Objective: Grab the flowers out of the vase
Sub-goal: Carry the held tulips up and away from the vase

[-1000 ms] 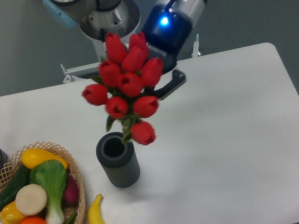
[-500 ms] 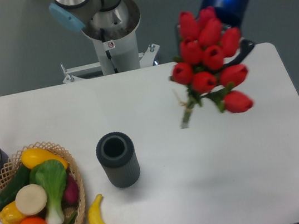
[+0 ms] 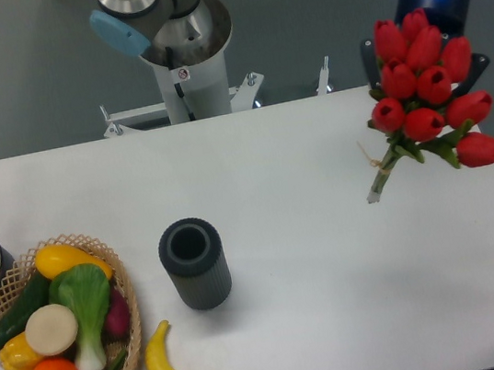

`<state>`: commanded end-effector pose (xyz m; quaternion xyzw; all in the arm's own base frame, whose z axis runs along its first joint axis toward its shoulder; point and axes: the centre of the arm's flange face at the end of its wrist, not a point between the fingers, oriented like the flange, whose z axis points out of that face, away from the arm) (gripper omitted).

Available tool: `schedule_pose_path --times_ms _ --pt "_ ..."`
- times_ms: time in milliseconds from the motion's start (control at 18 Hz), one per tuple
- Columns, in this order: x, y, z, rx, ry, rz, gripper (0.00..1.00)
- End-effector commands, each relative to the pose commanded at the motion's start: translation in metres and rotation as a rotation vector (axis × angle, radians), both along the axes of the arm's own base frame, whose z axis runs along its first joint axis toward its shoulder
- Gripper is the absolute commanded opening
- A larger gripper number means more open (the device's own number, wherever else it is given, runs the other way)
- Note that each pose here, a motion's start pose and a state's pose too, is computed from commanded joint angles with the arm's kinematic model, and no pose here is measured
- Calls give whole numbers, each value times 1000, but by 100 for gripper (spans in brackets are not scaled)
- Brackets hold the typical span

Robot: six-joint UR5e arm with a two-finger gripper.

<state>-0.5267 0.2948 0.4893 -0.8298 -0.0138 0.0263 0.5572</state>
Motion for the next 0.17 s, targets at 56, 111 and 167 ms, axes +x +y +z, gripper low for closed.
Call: schedule_pose_path --times_ms 56,111,167 --pt "0 -4 -6 -3 6 0 40" --pt "-1 -6 -7 -2 7 1 41" --pt "-1 -7 -11 -3 0 2 41"
